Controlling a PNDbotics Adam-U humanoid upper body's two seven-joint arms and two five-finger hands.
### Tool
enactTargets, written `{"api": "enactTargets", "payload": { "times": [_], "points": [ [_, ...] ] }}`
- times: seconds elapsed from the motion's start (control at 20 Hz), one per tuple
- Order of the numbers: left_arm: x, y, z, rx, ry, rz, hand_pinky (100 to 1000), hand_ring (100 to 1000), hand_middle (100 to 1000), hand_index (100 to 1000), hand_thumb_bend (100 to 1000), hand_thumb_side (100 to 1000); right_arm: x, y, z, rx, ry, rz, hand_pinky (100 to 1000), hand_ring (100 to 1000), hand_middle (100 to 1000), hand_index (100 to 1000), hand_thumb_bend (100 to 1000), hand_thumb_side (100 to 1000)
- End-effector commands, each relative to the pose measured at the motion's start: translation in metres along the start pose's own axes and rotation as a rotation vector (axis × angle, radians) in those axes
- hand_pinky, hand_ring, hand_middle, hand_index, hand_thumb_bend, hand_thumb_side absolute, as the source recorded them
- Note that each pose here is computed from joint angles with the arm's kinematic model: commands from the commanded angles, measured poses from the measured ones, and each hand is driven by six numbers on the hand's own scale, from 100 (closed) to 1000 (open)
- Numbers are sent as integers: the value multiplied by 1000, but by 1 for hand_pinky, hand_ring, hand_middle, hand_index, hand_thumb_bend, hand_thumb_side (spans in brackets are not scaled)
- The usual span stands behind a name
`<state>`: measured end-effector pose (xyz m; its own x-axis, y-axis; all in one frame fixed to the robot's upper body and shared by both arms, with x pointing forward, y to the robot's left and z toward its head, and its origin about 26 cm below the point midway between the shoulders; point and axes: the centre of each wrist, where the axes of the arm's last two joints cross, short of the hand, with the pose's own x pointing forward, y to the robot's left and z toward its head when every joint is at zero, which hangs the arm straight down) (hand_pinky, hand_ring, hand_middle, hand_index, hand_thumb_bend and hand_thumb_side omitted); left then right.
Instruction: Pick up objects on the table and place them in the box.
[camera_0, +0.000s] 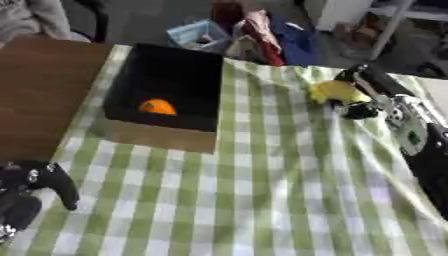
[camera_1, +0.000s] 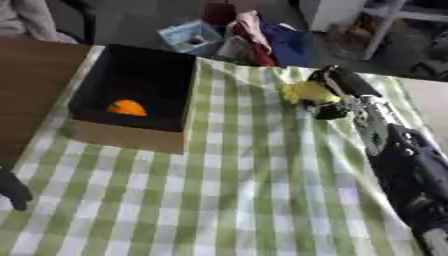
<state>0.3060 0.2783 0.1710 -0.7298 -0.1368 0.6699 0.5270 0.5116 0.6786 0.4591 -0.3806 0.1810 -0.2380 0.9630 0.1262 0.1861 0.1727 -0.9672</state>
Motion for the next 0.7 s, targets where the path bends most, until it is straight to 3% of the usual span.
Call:
{"api": "enactTargets", "payload": {
  "times": [0.05,0.4,0.7],
  "points": [
    [4,6,2,-3,-1,-16,641,550,561,702,100,752,5,-43,-6,-95,-65,26,738,664,398,535,100,100],
    [3,5,3,-7,5,-6,642,551,561,702,100,749,43,-75,-22,-162,-218,-18,742,661,395,534,100,100],
    [3,5,3,-9,3,0,642,552,562,703,100,747,73,-84,-33,-153,-321,-68,745,659,393,534,100,100]
  ]
}}
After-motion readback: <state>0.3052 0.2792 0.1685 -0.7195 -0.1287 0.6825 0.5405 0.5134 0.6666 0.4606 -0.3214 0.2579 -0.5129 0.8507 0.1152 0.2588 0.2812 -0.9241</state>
